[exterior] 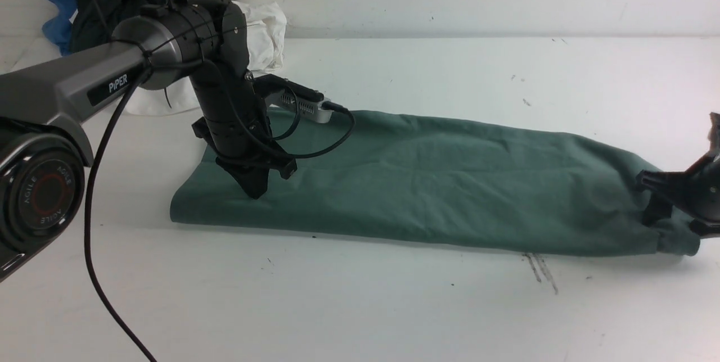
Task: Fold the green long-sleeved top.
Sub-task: Use the right arm to clamp the right edge of the fabric, then use the right arm to drag the right edge of the fabric to the left and folds it over the left edge
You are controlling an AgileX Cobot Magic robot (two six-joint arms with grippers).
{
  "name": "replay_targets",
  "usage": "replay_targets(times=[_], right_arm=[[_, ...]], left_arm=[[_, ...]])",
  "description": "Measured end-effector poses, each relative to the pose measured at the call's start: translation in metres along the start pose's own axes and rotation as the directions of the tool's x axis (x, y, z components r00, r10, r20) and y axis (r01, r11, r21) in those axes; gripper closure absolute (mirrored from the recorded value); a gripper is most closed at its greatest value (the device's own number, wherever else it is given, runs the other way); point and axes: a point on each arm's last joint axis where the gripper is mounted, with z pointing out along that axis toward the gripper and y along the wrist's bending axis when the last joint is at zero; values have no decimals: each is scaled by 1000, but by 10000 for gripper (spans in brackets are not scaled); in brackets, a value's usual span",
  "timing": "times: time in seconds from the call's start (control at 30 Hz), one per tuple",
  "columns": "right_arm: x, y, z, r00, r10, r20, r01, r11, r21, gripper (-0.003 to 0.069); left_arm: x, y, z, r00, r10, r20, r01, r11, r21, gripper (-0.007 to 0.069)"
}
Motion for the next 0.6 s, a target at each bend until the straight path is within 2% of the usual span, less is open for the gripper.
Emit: replay_targets(times=[0.17,0.3,0.33,0.37,0.4,0.5,0.6], right_arm=[[-2,1,2,1000,-25,-9,25,1000,0,222],[-2,2,1,997,-76,-11,76,997,-15,363],[-3,3,1,995,-100,-11,100,995,-22,428],[-3,3,-3,986,-164,-12,163,986,-29,540],[-3,3,-7,978,-210,-10,209,977,-29,588],[-6,-2,-30,954,-299,22,299,954,3,617],[-14,-22,-66,950,-296,99,287,953,92,617]], left_arm=[[0,0,0,1000,0,-1,0,1000,0,633],[0,0,0,1000,0,-1,0,1000,0,633],[0,0,0,1000,0,-1,0,1000,0,633],[0,0,0,1000,0,0,0,1000,0,633],[0,0,-2,1000,0,3,0,1000,-1,633],[1,-3,-19,999,6,39,-5,1000,-13,633],[4,-9,-55,993,18,113,-13,999,-37,633]])
